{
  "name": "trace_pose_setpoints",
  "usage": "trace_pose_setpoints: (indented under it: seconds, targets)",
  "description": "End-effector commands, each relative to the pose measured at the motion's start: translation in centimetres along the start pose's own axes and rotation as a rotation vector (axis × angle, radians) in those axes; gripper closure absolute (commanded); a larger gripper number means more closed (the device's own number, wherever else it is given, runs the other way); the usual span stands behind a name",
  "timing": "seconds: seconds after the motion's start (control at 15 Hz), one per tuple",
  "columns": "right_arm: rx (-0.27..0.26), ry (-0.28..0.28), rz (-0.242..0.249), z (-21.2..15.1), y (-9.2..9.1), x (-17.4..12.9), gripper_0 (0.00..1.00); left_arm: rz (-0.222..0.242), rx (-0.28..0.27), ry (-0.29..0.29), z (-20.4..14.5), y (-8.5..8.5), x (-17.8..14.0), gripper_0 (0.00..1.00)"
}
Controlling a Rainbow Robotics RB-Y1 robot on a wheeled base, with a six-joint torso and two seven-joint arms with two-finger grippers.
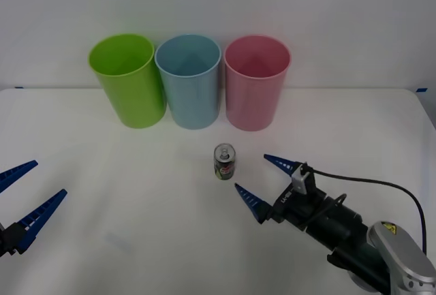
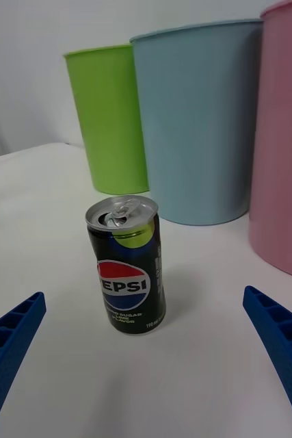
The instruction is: Grasp the object on the table and drop it into the matching bin: aluminum can to the light blue bin, PET bottle to the pink bin.
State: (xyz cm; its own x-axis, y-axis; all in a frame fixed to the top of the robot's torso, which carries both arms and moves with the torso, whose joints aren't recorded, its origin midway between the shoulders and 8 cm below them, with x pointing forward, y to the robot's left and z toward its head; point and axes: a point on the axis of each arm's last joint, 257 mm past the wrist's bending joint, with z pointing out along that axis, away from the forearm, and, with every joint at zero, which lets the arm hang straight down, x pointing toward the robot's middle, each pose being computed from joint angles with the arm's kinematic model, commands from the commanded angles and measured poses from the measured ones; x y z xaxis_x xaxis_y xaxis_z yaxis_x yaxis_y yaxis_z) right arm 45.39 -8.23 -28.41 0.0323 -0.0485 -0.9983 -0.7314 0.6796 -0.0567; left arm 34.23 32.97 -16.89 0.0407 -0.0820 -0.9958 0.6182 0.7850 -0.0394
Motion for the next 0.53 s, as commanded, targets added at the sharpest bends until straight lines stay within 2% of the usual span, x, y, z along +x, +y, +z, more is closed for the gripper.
trace_pose_setpoints:
  seconds: [0.07, 0.53]
  targets:
    - [-0.006, 0.01, -0.005, 1.8, 0.2, 0.5, 0.0, 0.0, 0.0, 0.0, 0.0, 0.0, 0.0, 0.0]
    - [-0.01, 0.028, -0.009, 5.6, 0.4, 1.2, 0.0, 0.0, 0.0, 0.0, 0.0, 0.0, 0.0, 0.0]
